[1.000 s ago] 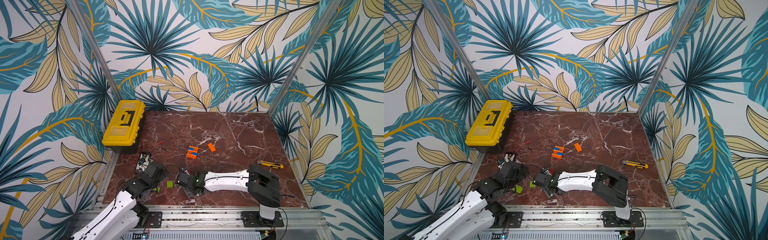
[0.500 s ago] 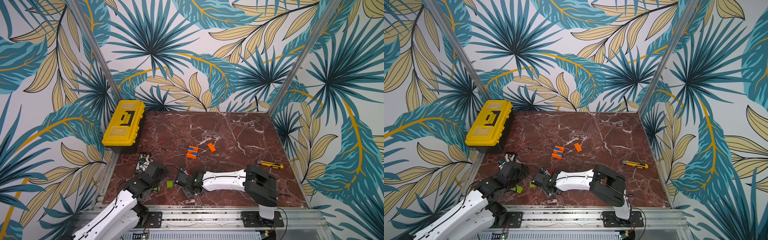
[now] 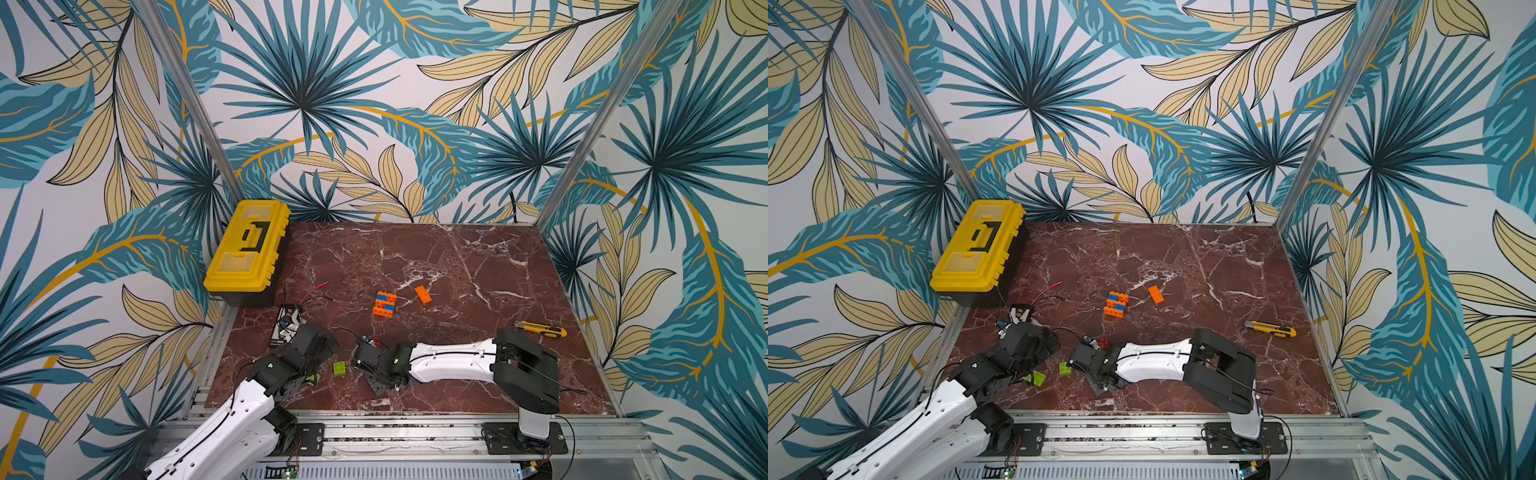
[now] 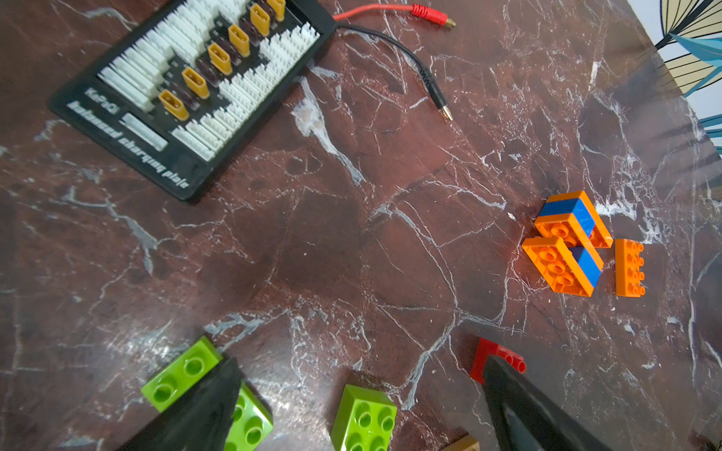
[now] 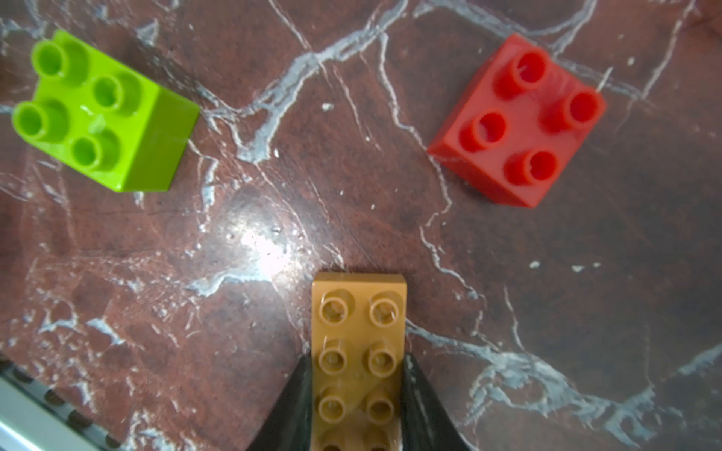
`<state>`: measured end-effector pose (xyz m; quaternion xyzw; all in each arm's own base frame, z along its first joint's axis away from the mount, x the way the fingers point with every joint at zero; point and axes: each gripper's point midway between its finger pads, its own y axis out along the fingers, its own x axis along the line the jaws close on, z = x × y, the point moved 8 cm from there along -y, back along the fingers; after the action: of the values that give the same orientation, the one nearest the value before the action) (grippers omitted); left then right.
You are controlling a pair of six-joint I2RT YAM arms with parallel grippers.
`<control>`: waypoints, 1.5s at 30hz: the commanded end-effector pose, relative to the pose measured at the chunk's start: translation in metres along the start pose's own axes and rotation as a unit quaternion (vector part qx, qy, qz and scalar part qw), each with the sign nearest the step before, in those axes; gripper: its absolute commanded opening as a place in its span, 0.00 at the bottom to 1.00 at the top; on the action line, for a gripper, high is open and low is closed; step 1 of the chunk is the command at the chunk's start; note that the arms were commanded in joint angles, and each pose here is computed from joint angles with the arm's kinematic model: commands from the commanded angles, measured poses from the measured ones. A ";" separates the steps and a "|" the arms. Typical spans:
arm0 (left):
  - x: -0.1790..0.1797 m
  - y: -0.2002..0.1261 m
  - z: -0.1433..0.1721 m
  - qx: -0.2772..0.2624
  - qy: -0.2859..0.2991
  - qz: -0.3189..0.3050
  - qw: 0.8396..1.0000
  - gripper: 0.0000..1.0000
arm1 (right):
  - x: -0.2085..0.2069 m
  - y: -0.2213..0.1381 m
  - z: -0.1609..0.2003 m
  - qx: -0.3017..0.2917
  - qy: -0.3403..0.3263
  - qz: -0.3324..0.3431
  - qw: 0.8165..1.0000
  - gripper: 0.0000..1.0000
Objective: Assemble the number 5 with lego
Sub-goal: Pick up the lego brick from the center of the board, then place the lego brick at the center of the board.
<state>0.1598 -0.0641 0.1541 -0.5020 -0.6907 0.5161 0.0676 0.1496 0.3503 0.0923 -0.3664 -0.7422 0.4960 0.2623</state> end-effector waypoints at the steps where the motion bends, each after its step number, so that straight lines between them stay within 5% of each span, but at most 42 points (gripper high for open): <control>1: 0.000 0.001 0.000 -0.001 0.002 0.007 1.000 1.00 | -0.017 0.008 0.018 0.034 -0.008 0.008 0.999 0.29; 12: -0.027 0.003 0.000 0.021 0.039 0.092 0.995 1.00 | -0.060 -0.032 0.013 0.029 -0.124 -0.041 0.991 0.29; 21: -0.059 0.015 0.011 0.096 0.068 0.166 0.979 1.00 | -0.105 -0.051 0.008 0.035 -0.214 -0.063 0.974 0.29; 45: -0.083 0.024 0.014 0.125 0.091 0.197 0.968 1.00 | -0.138 -0.014 0.011 0.063 -0.375 -0.094 0.920 0.28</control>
<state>0.1965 -0.1295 0.1461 -0.6331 -0.5126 0.5693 0.1113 0.2154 0.2306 0.1032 -0.0916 -0.7832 0.6133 0.0457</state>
